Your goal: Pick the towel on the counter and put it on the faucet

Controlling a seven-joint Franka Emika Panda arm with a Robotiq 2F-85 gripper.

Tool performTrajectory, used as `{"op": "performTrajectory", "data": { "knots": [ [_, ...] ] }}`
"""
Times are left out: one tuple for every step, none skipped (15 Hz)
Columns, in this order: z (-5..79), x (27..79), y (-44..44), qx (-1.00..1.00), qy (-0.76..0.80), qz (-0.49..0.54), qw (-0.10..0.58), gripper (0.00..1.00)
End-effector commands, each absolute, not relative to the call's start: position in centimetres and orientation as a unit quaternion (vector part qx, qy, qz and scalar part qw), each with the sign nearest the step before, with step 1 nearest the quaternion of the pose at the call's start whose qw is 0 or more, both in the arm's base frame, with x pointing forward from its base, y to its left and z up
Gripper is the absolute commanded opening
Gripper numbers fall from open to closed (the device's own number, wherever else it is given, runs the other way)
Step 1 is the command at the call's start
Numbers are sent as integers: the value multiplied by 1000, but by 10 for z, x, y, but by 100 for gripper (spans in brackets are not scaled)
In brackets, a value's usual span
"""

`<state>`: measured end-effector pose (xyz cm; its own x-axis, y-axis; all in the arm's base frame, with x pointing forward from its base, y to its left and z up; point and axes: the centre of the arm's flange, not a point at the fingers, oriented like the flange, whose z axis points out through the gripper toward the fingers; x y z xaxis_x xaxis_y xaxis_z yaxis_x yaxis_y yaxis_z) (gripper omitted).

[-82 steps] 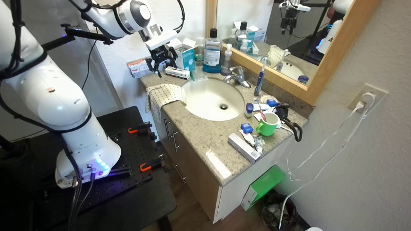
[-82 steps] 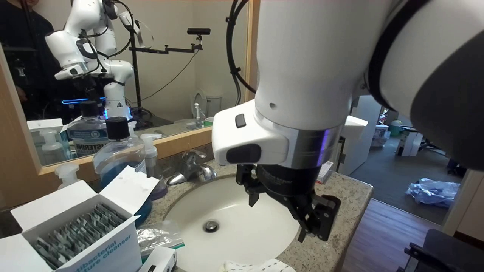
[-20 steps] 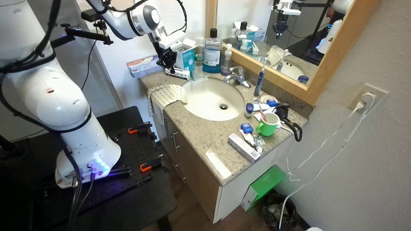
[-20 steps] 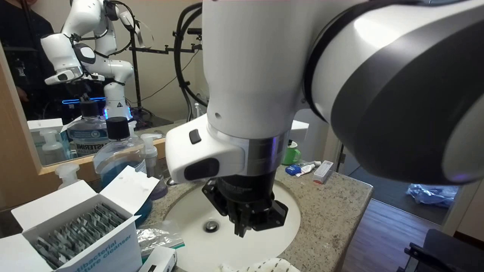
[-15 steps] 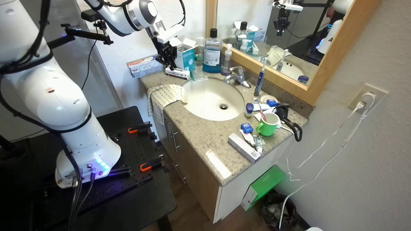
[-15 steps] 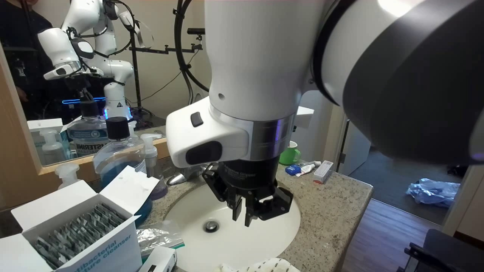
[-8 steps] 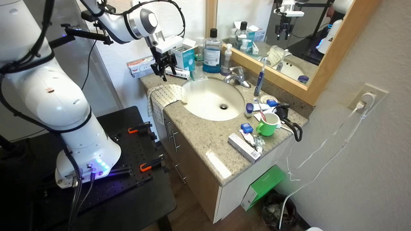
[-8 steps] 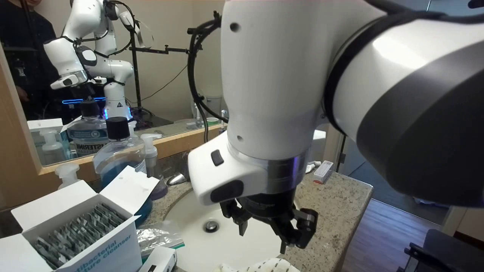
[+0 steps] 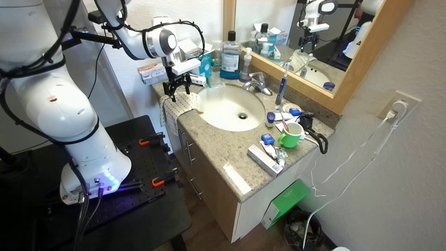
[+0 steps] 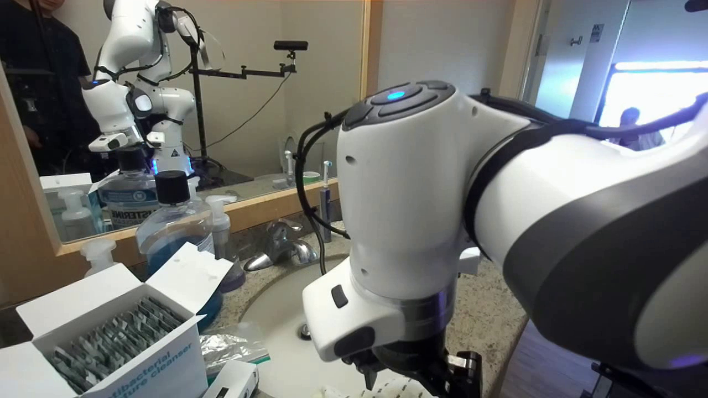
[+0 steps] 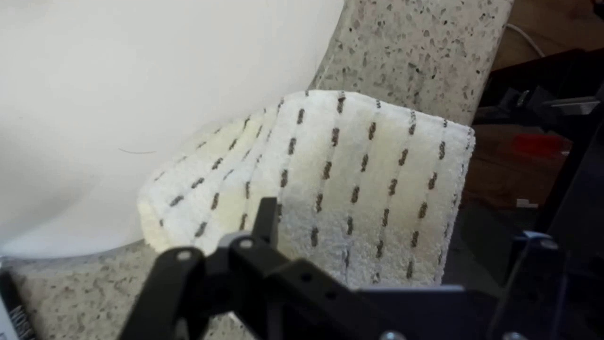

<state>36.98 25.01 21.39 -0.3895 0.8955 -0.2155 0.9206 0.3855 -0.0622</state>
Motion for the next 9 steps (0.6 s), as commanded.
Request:
{"op": "performTrajectory", "data": {
  "knots": [
    [200,381,250,539,837,-85,53,100],
    [197,382,250,536,838,-87,51,100],
    [195,384,250,535,839,-89,49,90],
    [193,385,251,534,839,-90,48,72],
    [191,387,251,527,843,-92,48,66],
    [190,389,252,526,844,-95,46,56],
    [189,390,253,525,845,-96,46,49],
    [187,392,255,523,846,-97,46,42],
    [186,394,256,522,846,-96,44,34]
  ]
}}
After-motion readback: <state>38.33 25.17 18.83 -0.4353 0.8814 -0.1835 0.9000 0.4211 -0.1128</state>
